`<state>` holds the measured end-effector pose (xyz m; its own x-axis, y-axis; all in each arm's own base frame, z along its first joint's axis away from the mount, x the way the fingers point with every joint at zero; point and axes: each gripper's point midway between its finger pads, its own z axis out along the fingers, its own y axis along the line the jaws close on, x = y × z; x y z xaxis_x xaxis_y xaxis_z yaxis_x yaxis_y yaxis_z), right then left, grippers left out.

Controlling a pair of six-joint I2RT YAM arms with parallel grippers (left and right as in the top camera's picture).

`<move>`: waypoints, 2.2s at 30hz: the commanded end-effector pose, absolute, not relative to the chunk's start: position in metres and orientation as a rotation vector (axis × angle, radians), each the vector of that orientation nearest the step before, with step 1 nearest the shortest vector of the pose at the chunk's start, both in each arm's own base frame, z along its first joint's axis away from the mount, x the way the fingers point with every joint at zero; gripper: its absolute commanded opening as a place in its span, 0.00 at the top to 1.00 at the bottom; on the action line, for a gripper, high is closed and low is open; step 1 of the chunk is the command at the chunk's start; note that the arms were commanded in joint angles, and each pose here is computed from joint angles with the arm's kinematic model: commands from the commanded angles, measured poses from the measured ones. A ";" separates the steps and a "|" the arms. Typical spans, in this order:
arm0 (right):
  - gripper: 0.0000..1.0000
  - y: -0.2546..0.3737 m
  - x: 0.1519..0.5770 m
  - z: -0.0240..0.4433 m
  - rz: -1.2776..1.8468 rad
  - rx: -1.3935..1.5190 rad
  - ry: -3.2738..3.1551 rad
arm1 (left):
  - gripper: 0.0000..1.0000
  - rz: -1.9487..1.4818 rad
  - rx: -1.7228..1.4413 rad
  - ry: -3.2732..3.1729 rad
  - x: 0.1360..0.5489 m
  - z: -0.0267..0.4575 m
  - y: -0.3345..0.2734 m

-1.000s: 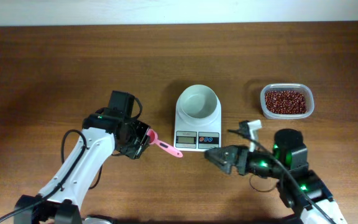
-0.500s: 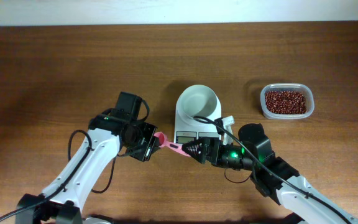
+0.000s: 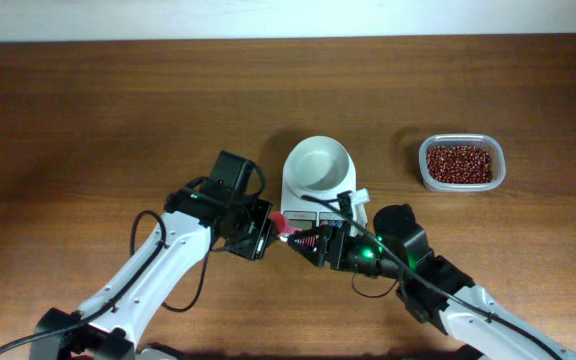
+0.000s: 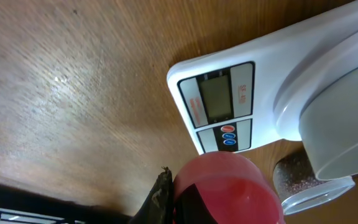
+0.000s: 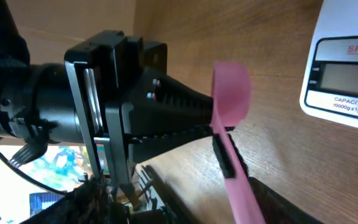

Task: Scoop and weigh 50g on scale
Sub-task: 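Bring the scoop toward the right gripper in front of the scale, then grasp the scoop handle with the right gripper, release left gripper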

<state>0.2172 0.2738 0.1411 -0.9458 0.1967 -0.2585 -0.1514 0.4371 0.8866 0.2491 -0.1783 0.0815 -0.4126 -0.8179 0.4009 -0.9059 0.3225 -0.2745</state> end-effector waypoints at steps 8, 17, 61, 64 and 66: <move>0.44 0.274 0.228 0.141 1.426 0.074 2.336 | 1.00 0.722 1.563 -2.352 0.243 0.088 -0.187; 0.49 0.272 0.232 0.141 1.401 0.094 2.328 | 1.00 0.723 1.512 -2.360 0.236 0.089 -0.197; 0.96 0.262 0.210 0.109 1.293 -0.025 2.483 | 0.01 0.641 1.620 -2.466 0.248 0.079 -0.177; 0.96 0.257 0.209 0.110 1.265 -0.062 2.478 | 0.01 0.641 1.619 -2.466 0.248 0.079 -0.177; 0.96 0.240 0.211 0.109 1.193 -0.058 2.486 | 0.01 0.641 1.619 -2.466 0.248 0.079 -0.177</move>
